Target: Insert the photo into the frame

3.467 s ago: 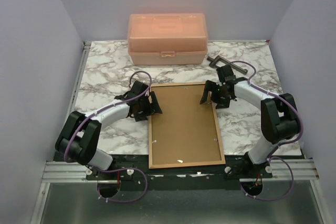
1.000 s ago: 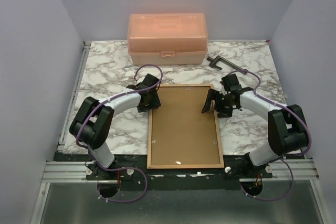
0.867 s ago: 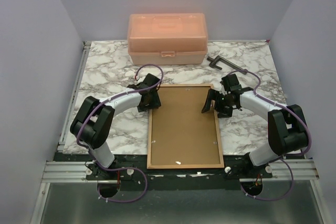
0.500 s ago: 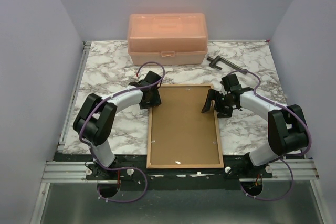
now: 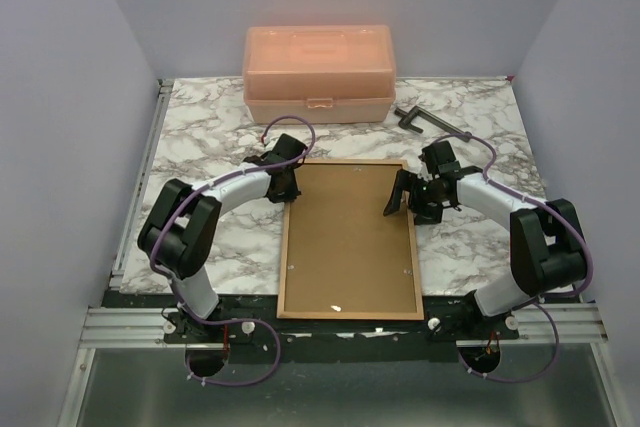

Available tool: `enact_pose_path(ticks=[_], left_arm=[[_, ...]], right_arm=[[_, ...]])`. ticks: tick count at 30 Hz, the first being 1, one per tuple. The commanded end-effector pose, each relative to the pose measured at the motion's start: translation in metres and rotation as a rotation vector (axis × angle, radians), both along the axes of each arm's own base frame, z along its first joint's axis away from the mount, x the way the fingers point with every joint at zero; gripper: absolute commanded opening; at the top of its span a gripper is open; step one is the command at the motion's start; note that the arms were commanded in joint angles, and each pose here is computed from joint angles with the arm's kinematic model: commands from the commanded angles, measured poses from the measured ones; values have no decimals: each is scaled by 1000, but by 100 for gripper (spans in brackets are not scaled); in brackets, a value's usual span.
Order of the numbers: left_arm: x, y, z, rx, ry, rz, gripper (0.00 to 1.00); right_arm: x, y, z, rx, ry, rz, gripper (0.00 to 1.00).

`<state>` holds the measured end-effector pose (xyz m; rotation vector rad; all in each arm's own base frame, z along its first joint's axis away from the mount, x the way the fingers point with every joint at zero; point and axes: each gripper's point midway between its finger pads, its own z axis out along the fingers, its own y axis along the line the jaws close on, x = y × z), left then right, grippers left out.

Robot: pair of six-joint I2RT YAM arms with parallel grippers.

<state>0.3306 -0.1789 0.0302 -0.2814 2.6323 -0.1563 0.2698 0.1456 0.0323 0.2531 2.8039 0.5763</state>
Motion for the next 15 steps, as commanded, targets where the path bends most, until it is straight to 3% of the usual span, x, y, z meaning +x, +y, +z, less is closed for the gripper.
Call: enact_pose_path(ticks=[1, 3, 6, 8, 11, 15], left_arm=[[-15, 9, -10, 8, 35, 22, 2], [-20, 8, -4, -12, 30, 18, 11], [-27, 8, 7, -38, 18, 6, 39], [-32, 8, 14, -52, 17, -3, 50], [-41, 5, 17, -89, 31, -19, 58], [-64, -1, 10, -169, 75, -27, 60]], right_arm=[[-12, 9, -15, 33, 74, 36, 95], [-8, 13, -14, 51, 73, 40, 95], [2, 21, -12, 66, 69, 48, 95], [10, 26, -9, 75, 63, 56, 95], [23, 37, -7, 89, 54, 71, 95], [46, 59, -8, 104, 45, 102, 95]])
